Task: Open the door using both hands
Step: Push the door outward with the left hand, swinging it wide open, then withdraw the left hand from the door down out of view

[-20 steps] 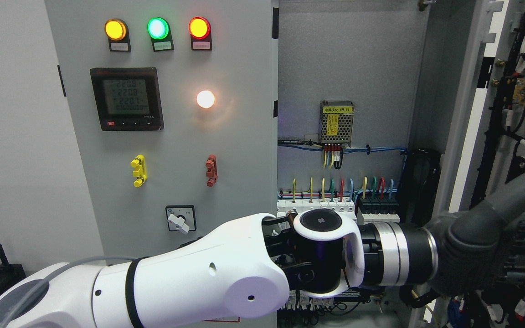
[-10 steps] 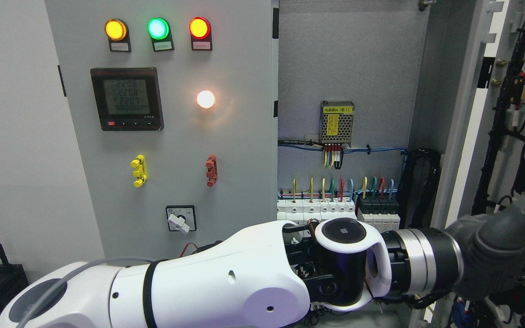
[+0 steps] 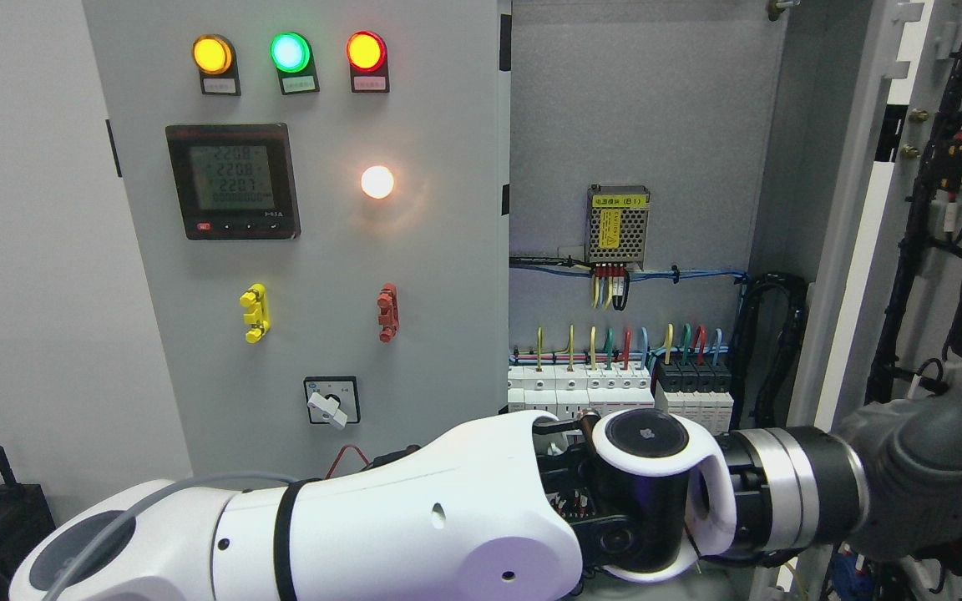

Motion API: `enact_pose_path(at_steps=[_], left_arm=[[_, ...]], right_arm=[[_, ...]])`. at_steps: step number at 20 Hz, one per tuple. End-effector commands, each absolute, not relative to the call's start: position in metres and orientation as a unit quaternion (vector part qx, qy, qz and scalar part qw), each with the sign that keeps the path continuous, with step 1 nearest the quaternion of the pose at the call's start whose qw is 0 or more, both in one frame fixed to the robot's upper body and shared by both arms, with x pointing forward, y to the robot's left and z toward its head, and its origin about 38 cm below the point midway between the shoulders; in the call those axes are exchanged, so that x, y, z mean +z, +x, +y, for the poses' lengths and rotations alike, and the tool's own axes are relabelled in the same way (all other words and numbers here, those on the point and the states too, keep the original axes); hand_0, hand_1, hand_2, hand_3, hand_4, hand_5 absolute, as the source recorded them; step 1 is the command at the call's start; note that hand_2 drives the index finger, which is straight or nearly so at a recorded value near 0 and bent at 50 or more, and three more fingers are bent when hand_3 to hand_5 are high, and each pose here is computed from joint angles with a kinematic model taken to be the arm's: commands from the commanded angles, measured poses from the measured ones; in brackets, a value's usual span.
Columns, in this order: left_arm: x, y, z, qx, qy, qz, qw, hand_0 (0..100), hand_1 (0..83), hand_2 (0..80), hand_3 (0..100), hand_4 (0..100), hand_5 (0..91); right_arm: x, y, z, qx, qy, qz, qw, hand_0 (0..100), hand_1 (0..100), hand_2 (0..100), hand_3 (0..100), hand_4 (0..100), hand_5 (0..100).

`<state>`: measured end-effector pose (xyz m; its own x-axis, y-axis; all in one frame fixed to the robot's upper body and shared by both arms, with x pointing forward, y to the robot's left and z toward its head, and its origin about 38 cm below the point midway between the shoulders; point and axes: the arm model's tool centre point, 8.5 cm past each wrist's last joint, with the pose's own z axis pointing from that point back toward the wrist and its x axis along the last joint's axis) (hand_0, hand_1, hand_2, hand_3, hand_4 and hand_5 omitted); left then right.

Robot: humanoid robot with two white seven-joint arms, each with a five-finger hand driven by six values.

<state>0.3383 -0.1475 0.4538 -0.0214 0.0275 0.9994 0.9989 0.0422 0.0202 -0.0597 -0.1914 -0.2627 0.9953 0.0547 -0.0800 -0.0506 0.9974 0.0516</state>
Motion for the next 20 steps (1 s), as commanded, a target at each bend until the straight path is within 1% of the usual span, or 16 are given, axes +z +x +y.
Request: enact_pose_path(at_steps=[1, 4, 9, 14, 18, 20], left_arm=[[0.457, 0.348, -0.121, -0.489, -0.485, -0.528, 0.497, 0, 0.0, 0.0, 0, 3, 0.0], [0.453, 0.366, -0.088, -0.477, -0.478, -0.536, 0.507, 0, 0.0, 0.0, 0, 3, 0.0], [0.434, 0.387, -0.009, -0.447, -0.460, -0.547, 0.537, 0, 0.0, 0.0, 0, 3, 0.0], [0.388, 0.387, 0.083, -0.398, -0.455, -0.551, 0.574, 0, 0.0, 0.0, 0, 3, 0.0], [0.354, 0.379, 0.157, -0.388, -0.449, -0.558, 0.580, 0, 0.0, 0.0, 0, 3, 0.0], [0.335, 0.376, 0.189, -0.384, -0.435, -0.553, 0.598, 0, 0.0, 0.0, 0, 3, 0.0]], right_arm=[[-0.263, -0.060, -0.191, 0.019, 0.025, 0.041, 0.999, 11, 0, 0, 0, 0, 0], [-0.263, -0.060, -0.191, 0.019, 0.025, 0.041, 0.999, 11, 0, 0, 0, 0, 0], [-0.263, -0.060, -0.191, 0.019, 0.025, 0.041, 0.999, 11, 0, 0, 0, 0, 0], [-0.263, -0.060, -0.191, 0.019, 0.024, 0.041, 0.999, 11, 0, 0, 0, 0, 0], [-0.263, -0.060, -0.191, 0.019, 0.024, 0.041, 0.999, 11, 0, 0, 0, 0, 0], [-0.263, -0.060, -0.191, 0.019, 0.025, 0.041, 0.999, 11, 0, 0, 0, 0, 0]])
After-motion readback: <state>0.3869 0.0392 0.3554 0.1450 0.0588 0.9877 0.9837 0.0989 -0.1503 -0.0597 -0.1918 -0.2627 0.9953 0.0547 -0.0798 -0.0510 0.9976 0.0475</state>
